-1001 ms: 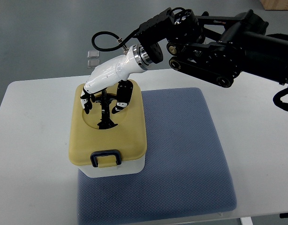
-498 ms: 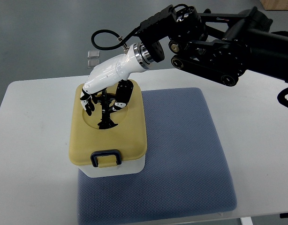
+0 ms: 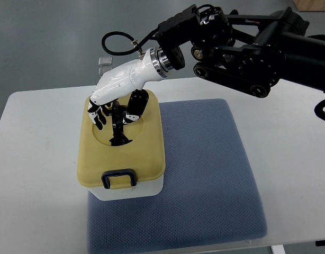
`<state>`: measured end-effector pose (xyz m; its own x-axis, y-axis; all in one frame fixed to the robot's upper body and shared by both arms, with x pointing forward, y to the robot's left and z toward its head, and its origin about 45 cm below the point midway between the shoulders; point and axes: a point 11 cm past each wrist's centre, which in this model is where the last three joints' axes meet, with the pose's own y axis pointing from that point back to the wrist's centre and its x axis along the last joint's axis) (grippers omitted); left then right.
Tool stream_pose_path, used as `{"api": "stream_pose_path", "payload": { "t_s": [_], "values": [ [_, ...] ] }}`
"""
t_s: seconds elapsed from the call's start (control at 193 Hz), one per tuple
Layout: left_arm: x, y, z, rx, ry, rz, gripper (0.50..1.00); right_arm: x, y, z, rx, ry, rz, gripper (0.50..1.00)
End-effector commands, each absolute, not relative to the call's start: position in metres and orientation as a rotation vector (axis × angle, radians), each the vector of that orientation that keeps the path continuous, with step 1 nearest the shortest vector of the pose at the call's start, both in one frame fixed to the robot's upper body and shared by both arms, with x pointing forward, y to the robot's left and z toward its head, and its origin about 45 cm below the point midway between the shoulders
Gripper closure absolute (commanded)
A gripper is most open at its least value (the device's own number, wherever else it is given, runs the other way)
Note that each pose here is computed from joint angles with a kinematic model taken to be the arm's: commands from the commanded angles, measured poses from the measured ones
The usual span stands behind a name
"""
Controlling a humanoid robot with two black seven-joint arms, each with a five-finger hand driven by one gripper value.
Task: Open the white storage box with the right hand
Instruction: 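Close the right hand's fingers around the black lid handle, then lift the yellow lid off the white box with the right hand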
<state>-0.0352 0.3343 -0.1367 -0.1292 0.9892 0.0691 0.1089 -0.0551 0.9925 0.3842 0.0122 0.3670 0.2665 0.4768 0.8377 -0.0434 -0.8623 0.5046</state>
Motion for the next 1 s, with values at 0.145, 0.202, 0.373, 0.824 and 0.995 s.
{"api": "stream_pose_path", "payload": {
  "t_s": [0.145,0.202,0.373,0.824,0.995],
  "values": [
    [-0.035,0.334,-0.137,1.268,1.357,1.303,0.5,0.383,0.013,0.362,2.113,0.397,1.628,0.912],
    [-0.035,0.334,-0.137,1.268,1.357,1.303,0.5,0.385,0.011,0.36,2.117,0.391,1.621,0.91],
    [-0.035,0.334,-0.137,1.268,1.357,1.303,0.5,0.387,0.008,0.357,2.117,0.383,1.609,0.914],
    [-0.035,0.334,-0.137,1.268,1.357,1.303,0.5,0.389,0.005,0.355,2.113,0.374,1.611,1.0],
    [-0.035,0.334,-0.137,1.268,1.357,1.303,0.5,0.391,0.005,0.367,2.137,0.336,1.622,1.0]
  ]
}}
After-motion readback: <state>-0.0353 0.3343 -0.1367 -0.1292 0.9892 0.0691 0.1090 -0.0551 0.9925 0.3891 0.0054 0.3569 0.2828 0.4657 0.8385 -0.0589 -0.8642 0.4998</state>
